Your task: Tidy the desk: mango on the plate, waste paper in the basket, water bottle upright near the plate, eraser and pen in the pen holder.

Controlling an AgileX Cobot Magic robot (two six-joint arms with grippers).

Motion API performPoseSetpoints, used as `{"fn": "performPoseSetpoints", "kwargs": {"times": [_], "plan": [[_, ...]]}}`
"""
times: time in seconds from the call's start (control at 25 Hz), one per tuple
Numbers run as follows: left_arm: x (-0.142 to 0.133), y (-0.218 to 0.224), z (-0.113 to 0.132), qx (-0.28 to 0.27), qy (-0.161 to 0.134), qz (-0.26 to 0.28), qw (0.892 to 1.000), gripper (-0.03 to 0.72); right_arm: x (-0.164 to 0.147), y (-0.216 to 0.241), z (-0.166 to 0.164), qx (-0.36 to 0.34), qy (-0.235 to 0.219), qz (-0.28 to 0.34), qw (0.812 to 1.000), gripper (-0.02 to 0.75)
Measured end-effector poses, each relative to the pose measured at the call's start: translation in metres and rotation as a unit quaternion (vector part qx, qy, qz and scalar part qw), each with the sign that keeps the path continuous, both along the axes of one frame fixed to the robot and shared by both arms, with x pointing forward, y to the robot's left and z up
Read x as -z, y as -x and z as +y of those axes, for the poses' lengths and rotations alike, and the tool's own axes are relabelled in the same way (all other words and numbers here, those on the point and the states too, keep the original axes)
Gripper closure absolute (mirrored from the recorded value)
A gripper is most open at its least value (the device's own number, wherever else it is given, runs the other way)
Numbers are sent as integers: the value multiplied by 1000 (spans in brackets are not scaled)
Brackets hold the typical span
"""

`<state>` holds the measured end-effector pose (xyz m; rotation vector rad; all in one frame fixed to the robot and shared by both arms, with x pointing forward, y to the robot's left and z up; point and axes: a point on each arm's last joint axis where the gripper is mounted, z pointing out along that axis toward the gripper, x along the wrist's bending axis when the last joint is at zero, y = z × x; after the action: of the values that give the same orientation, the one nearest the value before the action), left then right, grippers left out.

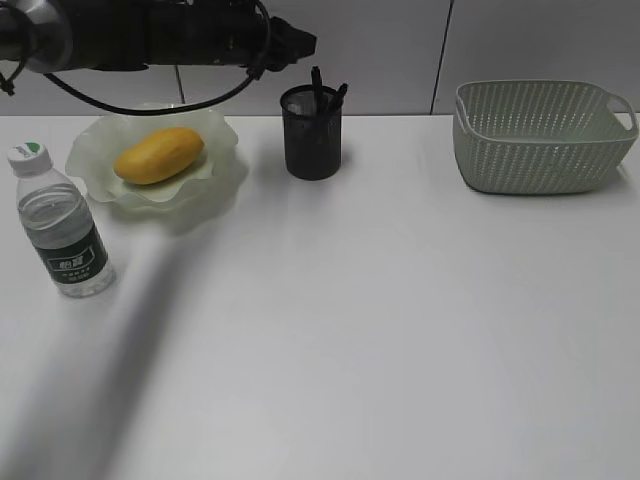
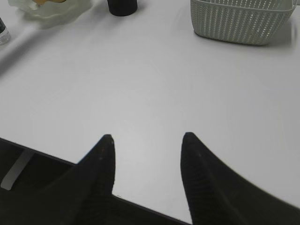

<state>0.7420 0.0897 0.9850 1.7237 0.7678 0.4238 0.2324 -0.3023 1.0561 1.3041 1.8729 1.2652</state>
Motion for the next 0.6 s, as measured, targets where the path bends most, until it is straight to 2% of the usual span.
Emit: {"fn": "performPoseSetpoints", "kwargs": {"times": [0.12,0.28,0.36,0.4,0.48,0.56,0.6], "plan": [[1,-1,0,-5,9,4,1000,307,0,0,0,0,0,0,1000,364],[-7,1,1,-12,23,23,999,289,0,0,0,1,0,0,1000,364],[-27,7,5,-10,16,29,999,300,0,0,0,1,-1,0,1000,364],[-39,14,7,4,-1,36,999,319,0,0,0,1,-1,0,1000,364],[-58,27,14,18,-62,62,996,370,0,0,0,1,-1,0,1000,364],[-70,41,27,9,-141,106,984,405,0,0,0,1,-1,1,1000,364],[-74,48,34,-8,-179,135,974,411,0,0,0,1,-1,1,1000,364]]}}
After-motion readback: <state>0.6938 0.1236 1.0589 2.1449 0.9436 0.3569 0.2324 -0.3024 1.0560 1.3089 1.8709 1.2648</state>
